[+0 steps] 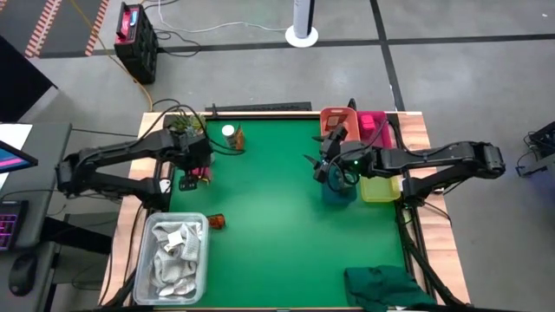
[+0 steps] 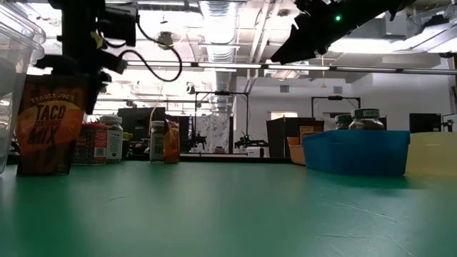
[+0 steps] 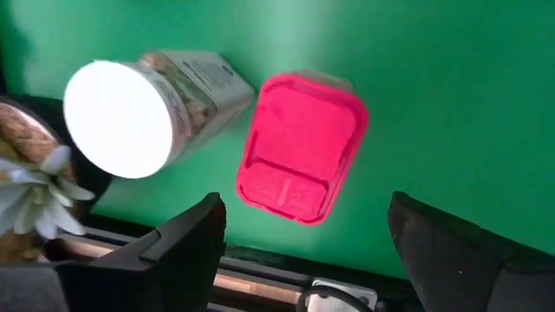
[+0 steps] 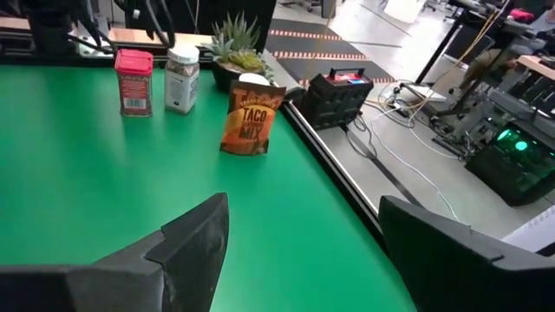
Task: Sort spices by type
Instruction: Put the red seasoning bottle into the red bin
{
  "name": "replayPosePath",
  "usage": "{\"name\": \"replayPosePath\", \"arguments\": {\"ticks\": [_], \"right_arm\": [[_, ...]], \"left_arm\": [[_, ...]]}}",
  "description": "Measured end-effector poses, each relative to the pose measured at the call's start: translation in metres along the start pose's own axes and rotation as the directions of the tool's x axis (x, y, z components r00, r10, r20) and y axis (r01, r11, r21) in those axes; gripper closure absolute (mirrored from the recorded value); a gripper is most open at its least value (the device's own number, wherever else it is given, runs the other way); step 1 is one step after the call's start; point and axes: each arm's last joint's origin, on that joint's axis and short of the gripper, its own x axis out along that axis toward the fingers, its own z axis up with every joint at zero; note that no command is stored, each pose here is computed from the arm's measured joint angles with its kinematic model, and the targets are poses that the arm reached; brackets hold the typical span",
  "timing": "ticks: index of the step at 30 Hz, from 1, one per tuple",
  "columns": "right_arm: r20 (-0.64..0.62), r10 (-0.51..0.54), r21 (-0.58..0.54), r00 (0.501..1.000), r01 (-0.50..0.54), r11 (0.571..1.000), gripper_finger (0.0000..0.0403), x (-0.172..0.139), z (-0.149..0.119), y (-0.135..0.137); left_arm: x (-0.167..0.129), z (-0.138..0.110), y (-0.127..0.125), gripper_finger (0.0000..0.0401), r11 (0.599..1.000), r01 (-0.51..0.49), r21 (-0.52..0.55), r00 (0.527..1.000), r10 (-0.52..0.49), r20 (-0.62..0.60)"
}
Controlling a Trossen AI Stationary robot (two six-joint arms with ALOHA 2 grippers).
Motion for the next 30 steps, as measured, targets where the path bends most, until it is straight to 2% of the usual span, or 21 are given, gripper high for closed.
{"name": "replayPosePath", "arguments": {"ticks": [14,26,30], "right_arm": [[0.027,0.052,0.013,0.998,-0.053,0.999,0.0078,0.000,0.002,0.001],[0.027,0.055,0.012,0.998,-0.056,0.998,0.0078,0.000,0.002,0.001],[0.028,0.054,0.013,0.998,-0.054,0.998,0.0078,0.000,0.002,0.001]], "left_arm": [[0.025,-0.009,0.014,0.0097,0.999,0.022,0.027,1.000,-0.022,-0.005],[0.040,-0.006,0.011,0.0098,0.996,0.049,0.068,0.996,-0.054,0.067],[0.039,-0.004,0.010,0.0121,0.997,0.047,0.059,0.995,-0.052,0.086]]}}
